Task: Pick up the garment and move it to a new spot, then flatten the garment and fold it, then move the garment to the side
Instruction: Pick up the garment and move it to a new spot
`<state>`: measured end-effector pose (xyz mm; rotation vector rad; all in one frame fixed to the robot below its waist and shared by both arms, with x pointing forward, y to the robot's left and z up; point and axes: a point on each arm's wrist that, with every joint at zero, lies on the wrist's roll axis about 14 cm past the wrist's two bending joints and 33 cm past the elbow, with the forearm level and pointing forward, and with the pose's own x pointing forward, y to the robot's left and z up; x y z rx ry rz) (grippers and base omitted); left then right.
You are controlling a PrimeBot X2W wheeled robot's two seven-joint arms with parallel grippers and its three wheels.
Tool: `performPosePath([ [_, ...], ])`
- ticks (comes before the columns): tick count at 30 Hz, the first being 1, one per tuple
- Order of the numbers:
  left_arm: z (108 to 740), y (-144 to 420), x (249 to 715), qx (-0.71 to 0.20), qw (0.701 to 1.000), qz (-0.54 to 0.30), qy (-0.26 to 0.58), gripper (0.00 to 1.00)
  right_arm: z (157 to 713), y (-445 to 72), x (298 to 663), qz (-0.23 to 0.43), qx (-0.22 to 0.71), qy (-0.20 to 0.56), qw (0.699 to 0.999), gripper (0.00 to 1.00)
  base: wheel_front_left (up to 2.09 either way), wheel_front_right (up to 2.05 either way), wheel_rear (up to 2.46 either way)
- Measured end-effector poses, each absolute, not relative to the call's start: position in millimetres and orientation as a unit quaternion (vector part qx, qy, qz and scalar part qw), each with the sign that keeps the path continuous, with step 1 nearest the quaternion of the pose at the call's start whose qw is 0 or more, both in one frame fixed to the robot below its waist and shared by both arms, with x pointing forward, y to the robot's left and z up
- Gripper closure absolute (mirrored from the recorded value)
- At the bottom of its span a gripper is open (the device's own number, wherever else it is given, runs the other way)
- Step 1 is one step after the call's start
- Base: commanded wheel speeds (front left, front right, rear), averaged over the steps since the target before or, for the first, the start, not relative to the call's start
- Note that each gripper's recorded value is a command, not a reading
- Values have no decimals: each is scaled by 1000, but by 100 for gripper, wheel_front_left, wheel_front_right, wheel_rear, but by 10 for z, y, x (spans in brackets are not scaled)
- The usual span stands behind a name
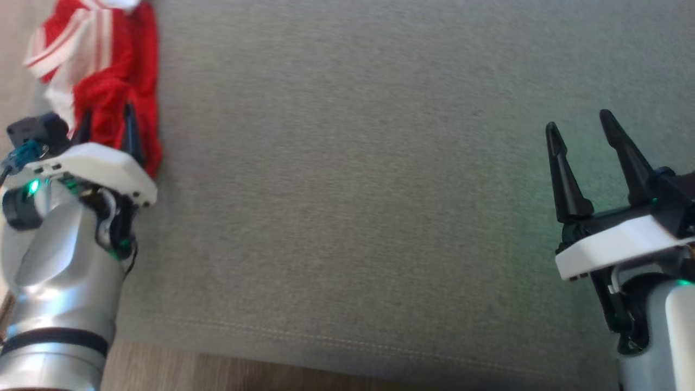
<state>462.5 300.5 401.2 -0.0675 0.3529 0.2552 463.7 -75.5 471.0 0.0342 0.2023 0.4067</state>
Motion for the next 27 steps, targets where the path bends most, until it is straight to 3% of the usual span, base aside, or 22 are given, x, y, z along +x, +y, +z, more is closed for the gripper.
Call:
performPosePath([
  [3,3674,3017,4556,-41,961,125,243,0,4638,-834,4649,191,17,107,976,0,0,0,0],
  [4,3603,3024,4541,-42,957,125,257,32,4613,-859,4648,188,17,110,976,0,0,0,0],
  [5,3562,3017,4546,-45,956,123,262,100,4587,-884,4645,185,19,113,976,0,0,0,0],
  [14,3800,3187,4709,-10,968,130,216,100,4607,-983,4655,171,19,106,979,0,0,0,0],
  [20,4950,3294,5064,25,990,132,37,100,4820,-986,4635,169,17,78,982,0,0,0,0],
  [27,5322,3147,4637,47,992,112,-29,100,5118,-1003,4467,163,22,45,985,0,0,0,0],
])
